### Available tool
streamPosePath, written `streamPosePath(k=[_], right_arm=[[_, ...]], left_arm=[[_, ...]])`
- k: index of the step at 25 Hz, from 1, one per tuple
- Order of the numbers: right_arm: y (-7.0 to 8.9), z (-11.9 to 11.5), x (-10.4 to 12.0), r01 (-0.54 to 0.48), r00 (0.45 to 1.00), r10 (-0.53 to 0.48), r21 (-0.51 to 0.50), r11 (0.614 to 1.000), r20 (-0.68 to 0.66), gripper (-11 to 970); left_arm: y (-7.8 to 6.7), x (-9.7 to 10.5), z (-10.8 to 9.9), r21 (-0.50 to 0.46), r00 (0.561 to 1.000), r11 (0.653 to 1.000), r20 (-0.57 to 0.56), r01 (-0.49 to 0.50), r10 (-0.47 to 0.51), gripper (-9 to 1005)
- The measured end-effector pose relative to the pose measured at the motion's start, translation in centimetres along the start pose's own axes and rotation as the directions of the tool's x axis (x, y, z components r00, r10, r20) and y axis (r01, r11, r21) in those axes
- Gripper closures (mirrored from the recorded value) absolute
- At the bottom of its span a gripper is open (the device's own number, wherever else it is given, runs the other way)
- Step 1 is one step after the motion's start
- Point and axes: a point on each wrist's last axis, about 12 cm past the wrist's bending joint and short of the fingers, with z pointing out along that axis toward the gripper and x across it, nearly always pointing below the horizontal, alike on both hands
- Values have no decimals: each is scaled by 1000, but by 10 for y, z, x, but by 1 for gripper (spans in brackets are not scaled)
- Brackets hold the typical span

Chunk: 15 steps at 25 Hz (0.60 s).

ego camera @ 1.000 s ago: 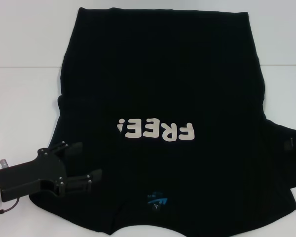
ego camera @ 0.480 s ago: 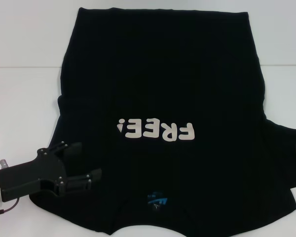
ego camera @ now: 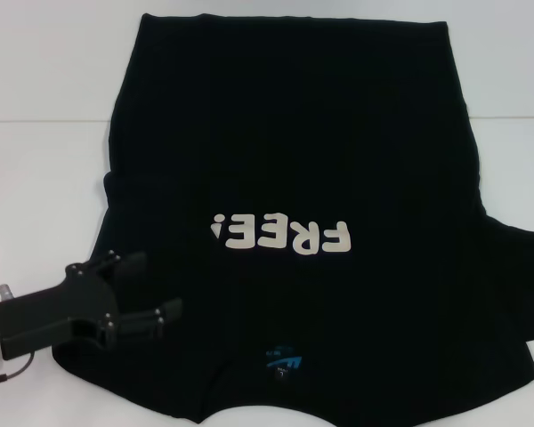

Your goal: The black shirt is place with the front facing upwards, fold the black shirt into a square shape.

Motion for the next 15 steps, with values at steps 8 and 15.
streamPosePath(k=[8,15], right_arm=[[-14,-21,-5,-36,998,36,0,999,56,921],[-20,-52,-13,-41,991,41,-4,999,131,920]], left_arm=[[3,-1,-5,-36,999,999,32,11,-10,48],[4,-1,-6,-38,999,999,31,10,-9,48]])
